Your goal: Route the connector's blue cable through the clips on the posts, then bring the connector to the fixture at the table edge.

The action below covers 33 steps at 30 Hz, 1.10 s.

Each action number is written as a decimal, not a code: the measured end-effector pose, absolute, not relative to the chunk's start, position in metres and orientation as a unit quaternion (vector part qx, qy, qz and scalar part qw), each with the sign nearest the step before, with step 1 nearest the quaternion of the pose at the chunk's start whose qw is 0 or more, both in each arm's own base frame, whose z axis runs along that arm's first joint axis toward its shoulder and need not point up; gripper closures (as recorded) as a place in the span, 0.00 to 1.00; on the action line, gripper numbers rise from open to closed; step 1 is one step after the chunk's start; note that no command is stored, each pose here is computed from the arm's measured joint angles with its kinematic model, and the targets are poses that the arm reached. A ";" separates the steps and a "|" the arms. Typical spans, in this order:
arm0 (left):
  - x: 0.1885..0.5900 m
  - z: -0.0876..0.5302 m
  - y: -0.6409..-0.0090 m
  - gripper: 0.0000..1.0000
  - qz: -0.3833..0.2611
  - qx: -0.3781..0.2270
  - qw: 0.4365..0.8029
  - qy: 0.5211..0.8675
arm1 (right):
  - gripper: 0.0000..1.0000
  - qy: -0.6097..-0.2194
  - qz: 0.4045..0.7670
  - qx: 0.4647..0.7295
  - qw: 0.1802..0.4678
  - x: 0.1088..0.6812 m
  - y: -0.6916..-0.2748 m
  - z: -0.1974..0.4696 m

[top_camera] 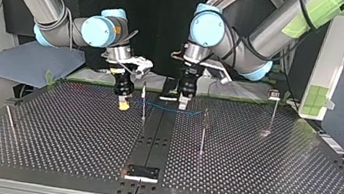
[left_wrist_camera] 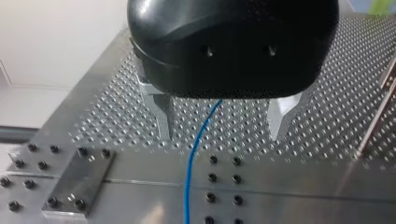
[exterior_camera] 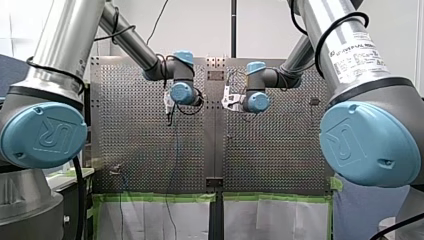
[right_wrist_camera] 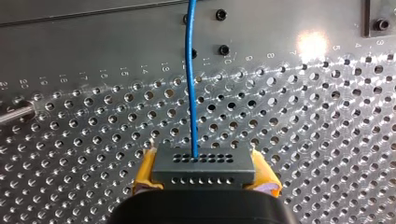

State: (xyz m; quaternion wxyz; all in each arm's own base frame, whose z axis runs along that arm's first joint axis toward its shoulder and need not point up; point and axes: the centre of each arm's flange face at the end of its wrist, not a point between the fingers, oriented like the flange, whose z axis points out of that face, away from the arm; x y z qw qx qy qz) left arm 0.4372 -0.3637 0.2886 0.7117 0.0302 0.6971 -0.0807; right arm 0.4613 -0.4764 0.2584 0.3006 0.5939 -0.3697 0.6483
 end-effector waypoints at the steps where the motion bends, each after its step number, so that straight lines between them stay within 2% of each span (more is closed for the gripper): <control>1: 0.439 0.289 -0.364 0.01 -0.078 0.028 0.712 0.697 | 1.00 -0.370 0.648 0.594 0.300 0.461 -0.476 0.258; 33: 0.471 0.303 -0.367 0.01 0.032 -0.049 0.721 0.691 | 1.00 -0.370 0.645 0.599 0.298 0.461 -0.476 0.255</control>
